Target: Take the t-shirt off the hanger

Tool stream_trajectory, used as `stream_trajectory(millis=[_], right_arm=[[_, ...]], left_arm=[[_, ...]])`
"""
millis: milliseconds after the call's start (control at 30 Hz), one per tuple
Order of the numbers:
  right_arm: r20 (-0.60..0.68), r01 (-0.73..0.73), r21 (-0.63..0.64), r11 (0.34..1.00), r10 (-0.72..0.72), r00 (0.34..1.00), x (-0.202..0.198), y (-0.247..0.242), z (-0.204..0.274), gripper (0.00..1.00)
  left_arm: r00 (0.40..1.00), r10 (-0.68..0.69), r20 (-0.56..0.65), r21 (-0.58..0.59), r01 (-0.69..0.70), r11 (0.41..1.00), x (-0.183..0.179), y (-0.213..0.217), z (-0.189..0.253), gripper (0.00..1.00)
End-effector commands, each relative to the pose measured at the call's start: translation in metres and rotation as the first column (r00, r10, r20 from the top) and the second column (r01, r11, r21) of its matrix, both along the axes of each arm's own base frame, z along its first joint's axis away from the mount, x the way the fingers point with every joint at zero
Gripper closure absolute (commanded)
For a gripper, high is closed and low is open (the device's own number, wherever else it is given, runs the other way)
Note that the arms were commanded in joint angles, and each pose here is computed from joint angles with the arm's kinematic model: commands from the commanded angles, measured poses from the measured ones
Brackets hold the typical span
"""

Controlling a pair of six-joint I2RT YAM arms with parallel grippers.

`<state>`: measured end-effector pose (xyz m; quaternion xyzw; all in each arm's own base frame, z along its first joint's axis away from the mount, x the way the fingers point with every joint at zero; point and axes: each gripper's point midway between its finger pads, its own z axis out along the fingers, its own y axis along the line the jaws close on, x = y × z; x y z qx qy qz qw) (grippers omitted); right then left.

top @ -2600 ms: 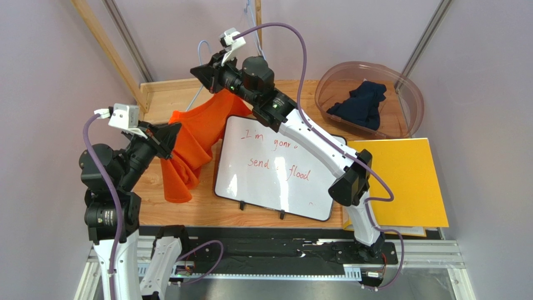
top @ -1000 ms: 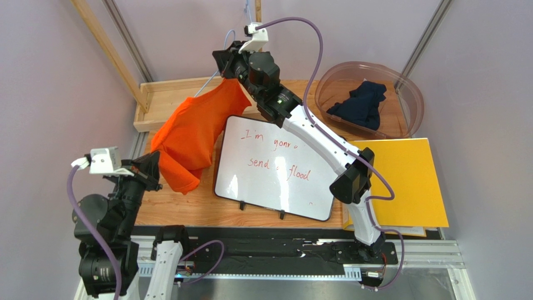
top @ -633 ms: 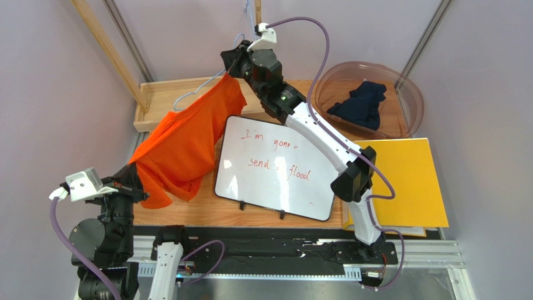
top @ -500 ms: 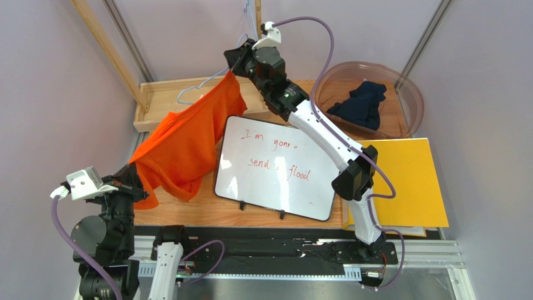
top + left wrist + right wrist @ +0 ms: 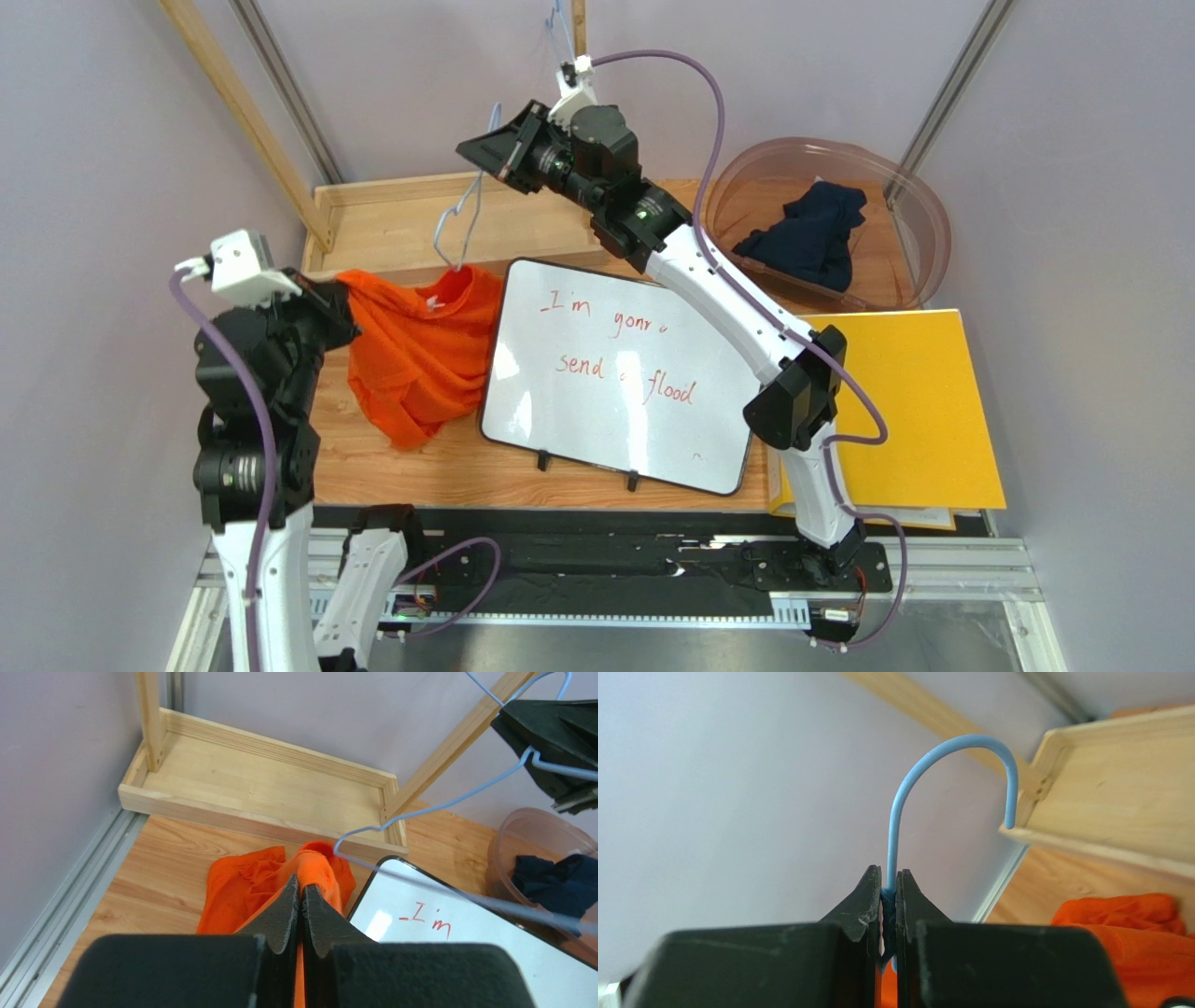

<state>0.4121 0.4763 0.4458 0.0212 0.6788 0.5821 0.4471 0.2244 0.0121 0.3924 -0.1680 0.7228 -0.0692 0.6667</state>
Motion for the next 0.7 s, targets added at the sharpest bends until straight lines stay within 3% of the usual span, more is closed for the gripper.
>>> stream_trajectory(millis=[0, 167, 200, 433, 467, 533, 567, 600, 633, 667], right_arm=[[0.066, -0.227, 0.124, 0.966, 0.22, 0.973, -0.068, -0.001, 0.067, 1.0], [0.172, -0.234, 0.037, 0.972, 0.224, 0.959, -0.094, -0.025, 0.087, 1.0], [0.213, -0.224, 0.039, 0.974, 0.211, 0.954, -0.107, -0.041, 0.106, 1.0], [0.322, -0.139, -0.102, 0.985, 0.165, 0.932, -0.129, -0.081, 0.109, 1.0], [0.332, -0.152, -0.126, 0.98, 0.186, 0.925, -0.132, -0.08, 0.104, 1.0], [0.347, -0.159, -0.144, 0.977, 0.2, 0.916, -0.137, -0.083, 0.104, 1.0], [0.354, -0.165, -0.156, 0.974, 0.211, 0.911, -0.139, -0.083, 0.103, 1.0], [0.368, -0.165, -0.172, 0.971, 0.219, 0.904, -0.14, -0.084, 0.101, 1.0], [0.369, -0.171, -0.188, 0.967, 0.231, 0.9, -0.142, -0.083, 0.099, 1.0], [0.375, -0.174, -0.197, 0.965, 0.238, 0.896, -0.143, -0.084, 0.099, 1.0]], left_arm=[[0.989, -0.063, 0.134, 0.018, 0.061, 0.998, 0.033, -0.008, 0.059, 1.0], [0.991, -0.087, 0.097, 0.062, 0.081, 0.995, 0.067, -0.006, 0.067, 1.0], [0.993, -0.106, 0.058, 0.069, 0.102, 0.992, 0.08, -0.008, 0.058, 1.0], [0.982, -0.172, -0.079, 0.055, 0.177, 0.983, 0.129, -0.014, 0.028, 0.98], [0.978, -0.188, -0.093, 0.044, 0.193, 0.98, 0.128, -0.016, 0.032, 0.72], [0.97, -0.208, -0.123, 0.026, 0.212, 0.977, 0.132, -0.019, 0.03, 0.46], [0.966, -0.227, -0.121, 0.018, 0.23, 0.973, 0.127, -0.024, 0.035, 0.25], [0.965, -0.238, -0.107, 0.014, 0.241, 0.971, 0.12, -0.027, 0.042, 0.23], [0.965, -0.246, -0.091, 0.012, 0.248, 0.969, 0.114, -0.029, 0.048, 0.14], [0.963, -0.259, -0.074, 0.011, 0.26, 0.965, 0.102, -0.033, 0.056, 0.14]])
